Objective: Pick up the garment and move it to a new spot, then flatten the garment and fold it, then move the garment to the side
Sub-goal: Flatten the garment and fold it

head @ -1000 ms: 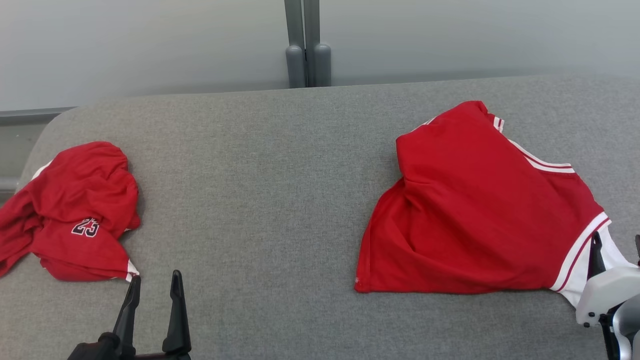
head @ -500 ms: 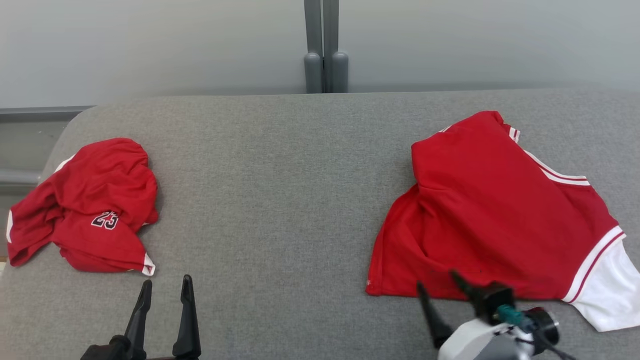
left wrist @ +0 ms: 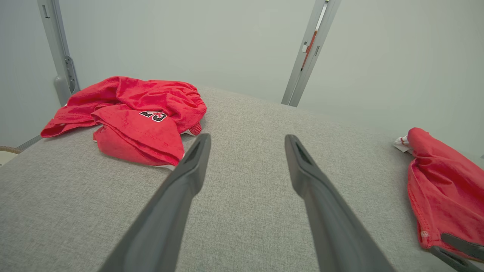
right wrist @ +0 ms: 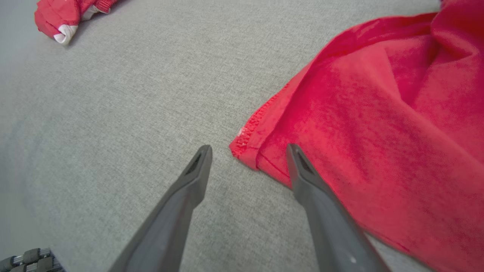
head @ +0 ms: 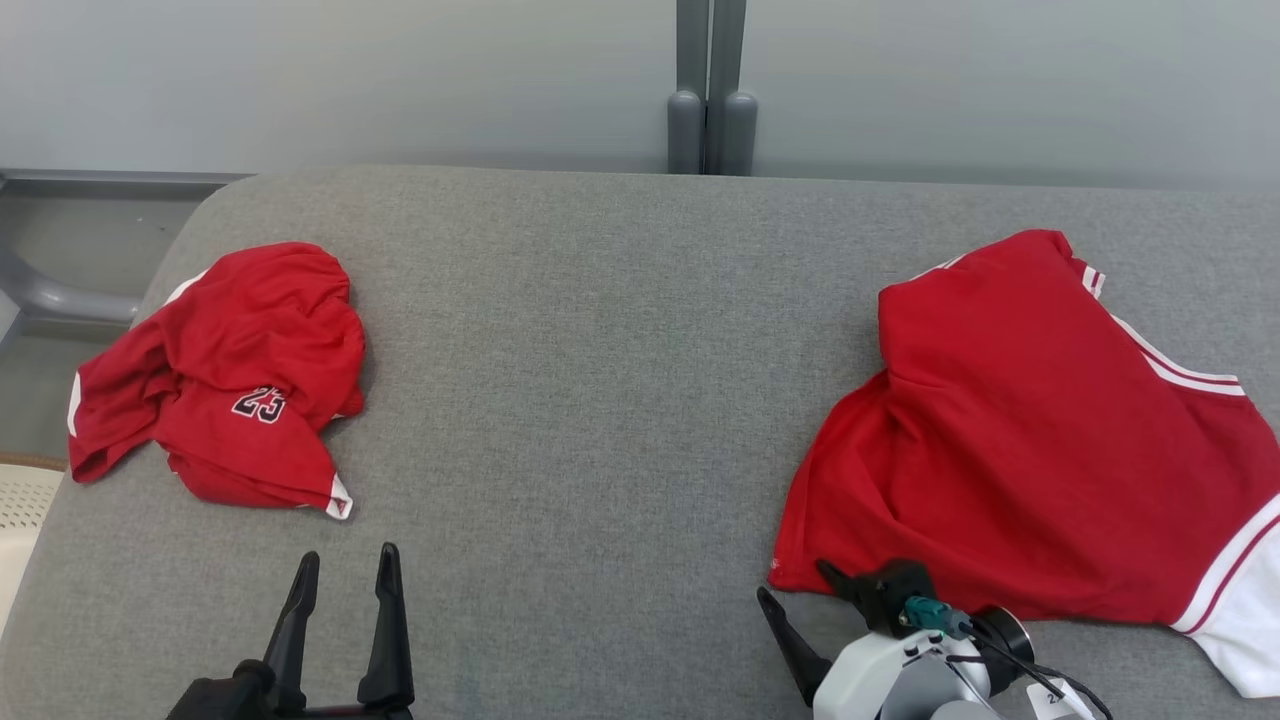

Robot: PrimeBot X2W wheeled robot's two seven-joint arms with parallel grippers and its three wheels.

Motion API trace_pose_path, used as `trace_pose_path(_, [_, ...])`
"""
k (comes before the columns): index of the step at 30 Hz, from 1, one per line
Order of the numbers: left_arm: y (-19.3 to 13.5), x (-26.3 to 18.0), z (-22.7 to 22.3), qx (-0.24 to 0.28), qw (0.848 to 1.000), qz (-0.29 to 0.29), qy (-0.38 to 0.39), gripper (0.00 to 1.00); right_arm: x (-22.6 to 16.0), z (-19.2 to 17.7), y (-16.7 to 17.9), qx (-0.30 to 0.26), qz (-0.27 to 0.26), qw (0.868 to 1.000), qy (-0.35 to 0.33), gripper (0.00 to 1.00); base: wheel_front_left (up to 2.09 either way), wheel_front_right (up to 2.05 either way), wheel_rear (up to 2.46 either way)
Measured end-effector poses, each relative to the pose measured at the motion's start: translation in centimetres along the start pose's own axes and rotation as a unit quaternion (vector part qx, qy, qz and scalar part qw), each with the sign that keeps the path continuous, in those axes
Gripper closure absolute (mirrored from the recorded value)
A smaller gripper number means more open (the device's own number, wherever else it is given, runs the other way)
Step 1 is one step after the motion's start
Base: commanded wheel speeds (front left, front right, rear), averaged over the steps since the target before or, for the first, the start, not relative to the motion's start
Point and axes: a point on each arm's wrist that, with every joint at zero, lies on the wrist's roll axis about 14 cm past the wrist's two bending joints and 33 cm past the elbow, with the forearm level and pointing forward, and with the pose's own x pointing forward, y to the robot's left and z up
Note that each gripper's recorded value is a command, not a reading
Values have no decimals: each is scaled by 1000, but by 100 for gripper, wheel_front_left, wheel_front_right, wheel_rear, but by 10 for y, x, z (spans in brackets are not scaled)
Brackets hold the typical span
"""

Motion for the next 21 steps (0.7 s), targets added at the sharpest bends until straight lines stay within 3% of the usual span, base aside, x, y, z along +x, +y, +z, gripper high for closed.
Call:
trace_pose_path(5, [5, 0, -1, 0, 1000, 9, 2, 0, 8, -4, 14, -2, 27, 1000, 11, 0, 0, 0, 0])
trace_pose_path(6, [6, 0, -1, 0, 1000, 11, 2, 0, 9, -6, 17, -1, 32, 999, 14, 16, 0, 0, 0])
trace_pose_path(7, [7, -1, -1, 1, 1000, 12, 2, 0, 9, -8, 19, -2, 36, 999, 17, 56, 0, 0, 0])
trace_pose_path(9, [9, -1, -1, 1, 1000, 14, 2, 0, 9, -10, 22, 0, 40, 999, 21, 93, 0, 0, 0])
trace_pose_path(10, [9, -1, -1, 1, 1000, 14, 2, 0, 9, -11, 23, 1, 41, 999, 22, 100, 0, 0, 0])
trace_pose_path(16, [10, -2, -2, 1, 1000, 16, 3, 0, 18, 1, 30, -14, 58, 998, 15, 100, 0, 0, 0])
trace_pose_path(21, [9, -2, -1, 0, 1000, 16, 2, 0, 29, 19, 58, -39, 108, 993, 8, 100, 0, 0, 0])
